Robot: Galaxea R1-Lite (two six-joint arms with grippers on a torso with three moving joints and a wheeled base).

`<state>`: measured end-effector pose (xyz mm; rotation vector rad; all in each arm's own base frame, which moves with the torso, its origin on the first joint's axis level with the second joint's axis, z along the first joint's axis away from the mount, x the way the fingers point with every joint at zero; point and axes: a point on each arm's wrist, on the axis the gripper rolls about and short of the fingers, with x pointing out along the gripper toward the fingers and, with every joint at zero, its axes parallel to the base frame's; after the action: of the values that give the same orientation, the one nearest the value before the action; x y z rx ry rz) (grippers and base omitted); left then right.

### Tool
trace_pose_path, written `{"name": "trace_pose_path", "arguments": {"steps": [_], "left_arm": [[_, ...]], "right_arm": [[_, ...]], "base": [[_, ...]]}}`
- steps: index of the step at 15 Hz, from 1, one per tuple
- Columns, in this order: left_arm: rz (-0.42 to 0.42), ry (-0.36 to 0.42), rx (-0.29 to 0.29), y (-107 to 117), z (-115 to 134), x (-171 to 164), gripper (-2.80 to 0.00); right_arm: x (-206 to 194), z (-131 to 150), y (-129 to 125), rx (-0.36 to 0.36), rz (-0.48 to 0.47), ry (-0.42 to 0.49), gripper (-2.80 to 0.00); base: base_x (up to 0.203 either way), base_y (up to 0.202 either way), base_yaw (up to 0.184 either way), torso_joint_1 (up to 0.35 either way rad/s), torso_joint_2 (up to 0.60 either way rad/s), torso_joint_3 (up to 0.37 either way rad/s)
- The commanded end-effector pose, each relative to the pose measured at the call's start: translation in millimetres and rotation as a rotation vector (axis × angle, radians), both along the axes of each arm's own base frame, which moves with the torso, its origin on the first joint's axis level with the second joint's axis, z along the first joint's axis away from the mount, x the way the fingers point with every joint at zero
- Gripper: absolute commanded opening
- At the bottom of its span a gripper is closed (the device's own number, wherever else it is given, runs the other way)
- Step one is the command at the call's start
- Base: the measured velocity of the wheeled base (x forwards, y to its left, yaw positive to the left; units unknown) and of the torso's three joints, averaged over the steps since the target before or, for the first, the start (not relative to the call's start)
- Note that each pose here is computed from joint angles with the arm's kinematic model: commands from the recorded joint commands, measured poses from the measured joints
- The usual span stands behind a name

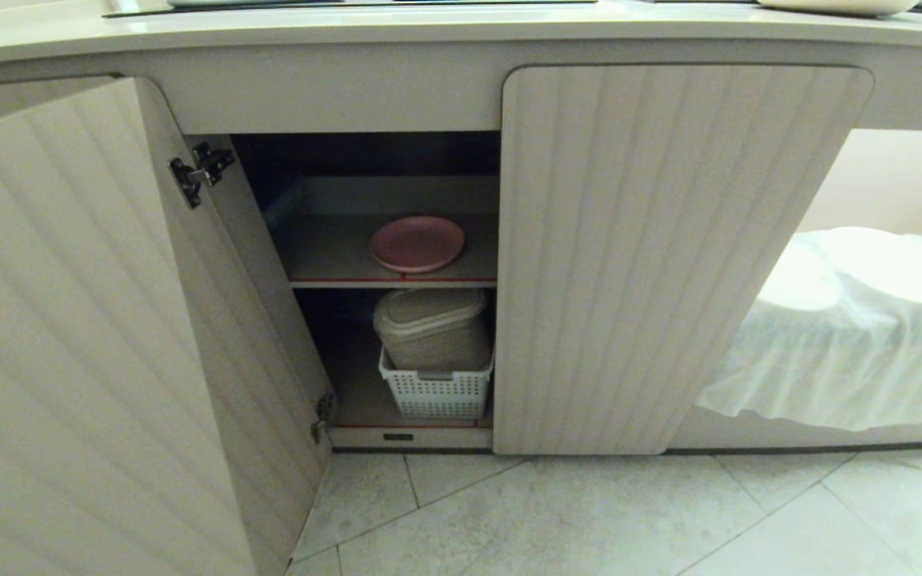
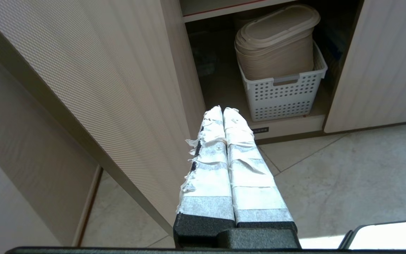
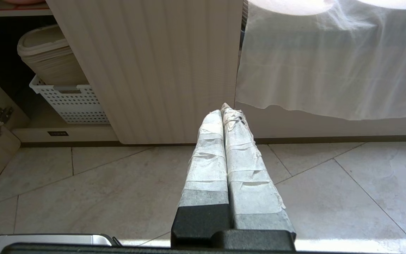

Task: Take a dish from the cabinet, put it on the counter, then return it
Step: Close the cabinet door

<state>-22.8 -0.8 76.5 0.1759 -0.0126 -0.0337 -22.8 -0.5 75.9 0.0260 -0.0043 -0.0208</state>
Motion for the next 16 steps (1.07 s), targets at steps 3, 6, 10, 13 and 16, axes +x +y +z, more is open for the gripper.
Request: {"name": "trace_pose_path", "arguments": {"steps": [3,6,10,13,16], "left_arm": [[-0.003,-0.043,0.027,0,7,-1,-2.8],[-0.002,-0.166,0.148,0,25,-6,-2.8],[0.183,-0.242,0.174,4,48,-15,-2.8],[0.429,-0.3,0.206,8,63,-23,-2.8],[0.53,-0.453,0.222,10,70,-26,-2.8]], "right_arm": [[0,0,0,0.0,-0.001,-0.001,-2.8],[0,0,0,0.0,-0.001,-0.001,-2.8],[0,0,0,0.0,-0.001,-0.001,-2.8],[0,0,0,0.0,-0.001,-0.001,-2.8],[0,0,0,0.0,-0.001,-0.001,-2.8]], "base": [[0.0,0.0,0.0,0.0,0.0,0.0],[0.0,0.0,0.0,0.0,0.0,0.0],[0.0,0.0,0.0,0.0,0.0,0.0],[0.0,0.0,0.0,0.0,0.0,0.0],[0.0,0.0,0.0,0.0,0.0,0.0]]}}
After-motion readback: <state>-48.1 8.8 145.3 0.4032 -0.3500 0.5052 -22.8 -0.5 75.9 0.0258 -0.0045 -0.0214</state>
